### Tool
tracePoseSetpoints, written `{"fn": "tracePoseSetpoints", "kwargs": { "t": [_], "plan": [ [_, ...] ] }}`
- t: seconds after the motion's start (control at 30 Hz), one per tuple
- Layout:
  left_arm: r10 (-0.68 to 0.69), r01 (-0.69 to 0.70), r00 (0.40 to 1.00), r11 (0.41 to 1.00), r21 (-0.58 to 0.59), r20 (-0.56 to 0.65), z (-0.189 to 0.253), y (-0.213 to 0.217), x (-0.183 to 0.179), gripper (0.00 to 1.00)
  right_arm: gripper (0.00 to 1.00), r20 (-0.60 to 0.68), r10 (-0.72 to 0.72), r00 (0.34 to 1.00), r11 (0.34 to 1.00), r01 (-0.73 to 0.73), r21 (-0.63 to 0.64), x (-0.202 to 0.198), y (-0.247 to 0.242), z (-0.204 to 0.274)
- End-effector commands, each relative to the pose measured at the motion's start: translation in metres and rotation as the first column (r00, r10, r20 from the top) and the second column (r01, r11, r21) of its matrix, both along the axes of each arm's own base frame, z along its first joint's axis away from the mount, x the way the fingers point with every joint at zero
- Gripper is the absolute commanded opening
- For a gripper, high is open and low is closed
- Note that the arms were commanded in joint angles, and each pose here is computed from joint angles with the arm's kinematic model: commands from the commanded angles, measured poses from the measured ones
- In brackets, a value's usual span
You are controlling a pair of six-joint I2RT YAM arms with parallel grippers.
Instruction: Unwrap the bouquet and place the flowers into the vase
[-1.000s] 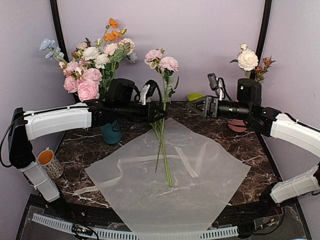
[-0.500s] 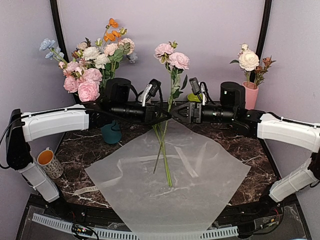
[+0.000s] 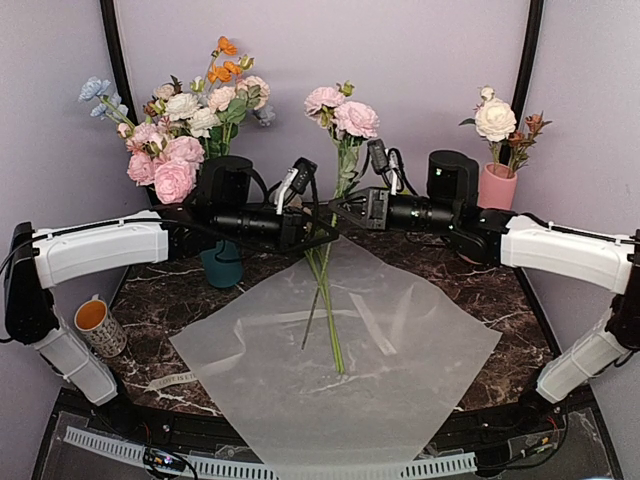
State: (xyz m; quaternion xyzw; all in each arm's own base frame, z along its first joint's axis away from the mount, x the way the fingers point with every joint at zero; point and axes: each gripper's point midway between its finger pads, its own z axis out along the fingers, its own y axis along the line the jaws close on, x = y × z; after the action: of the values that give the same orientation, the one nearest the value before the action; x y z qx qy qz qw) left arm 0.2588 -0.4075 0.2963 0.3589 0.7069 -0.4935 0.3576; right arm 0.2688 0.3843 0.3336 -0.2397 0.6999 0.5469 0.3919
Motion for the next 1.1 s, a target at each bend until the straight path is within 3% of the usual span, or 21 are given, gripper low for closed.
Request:
{"fn": "tracePoseSetpoints", "kwargs": {
  "t": [0.0, 0.1, 0.17, 0.23, 0.3, 0.47, 0.77, 1.07],
  "plan": [
    [-0.001, 0.003, 0.998, 0.999, -0.037, 0.064, 0.021, 0.007, -0.005, 0.0, 0.0, 0.066, 0.027, 0.997, 0.998, -0.03, 0.048, -0.007, 0.004, 0.031],
    [0.015, -0.013, 0.998, 0.999, -0.033, 0.065, 0.019, 0.009, -0.004, 0.03, 0.0, 0.068, 0.031, 0.997, 0.998, -0.034, 0.049, -0.009, 0.003, 0.034],
    [0.03, -0.029, 0.997, 0.999, -0.027, 0.067, 0.017, 0.012, -0.003, 0.21, 0.0, 0.071, 0.021, 0.997, 0.999, -0.025, 0.047, -0.008, 0.002, 0.036],
    [0.05, -0.049, 0.996, 0.999, -0.016, 0.079, 0.015, 0.015, -0.002, 0.49, 0.0, 0.087, 0.001, 0.996, 0.999, -0.005, 0.042, -0.006, 0.0, 0.042],
    [0.094, -0.095, 0.991, 0.996, 0.001, 0.1, 0.014, 0.022, 0.003, 0.67, 0.0, 0.111, -0.031, 0.993, 0.999, 0.029, 0.018, -0.002, -0.004, 0.046],
    [0.245, -0.253, 0.952, 0.967, 0.019, 0.181, 0.02, 0.048, 0.016, 0.97, 0.0, 0.252, -0.136, 0.958, 0.987, 0.152, -0.044, 0.014, -0.019, 0.079],
    [0.36, -0.378, 0.885, 0.926, 0.006, 0.294, 0.032, 0.087, 0.014, 0.99, 0.0, 0.48, -0.328, 0.814, 0.904, 0.417, -0.09, 0.036, -0.067, 0.152],
    [0.297, -0.31, 0.916, 0.951, 0.006, 0.269, 0.028, 0.083, 0.0, 0.97, 0.0, 0.631, -0.55, 0.548, 0.663, 0.745, -0.068, 0.056, -0.165, 0.218]
  ]
}}
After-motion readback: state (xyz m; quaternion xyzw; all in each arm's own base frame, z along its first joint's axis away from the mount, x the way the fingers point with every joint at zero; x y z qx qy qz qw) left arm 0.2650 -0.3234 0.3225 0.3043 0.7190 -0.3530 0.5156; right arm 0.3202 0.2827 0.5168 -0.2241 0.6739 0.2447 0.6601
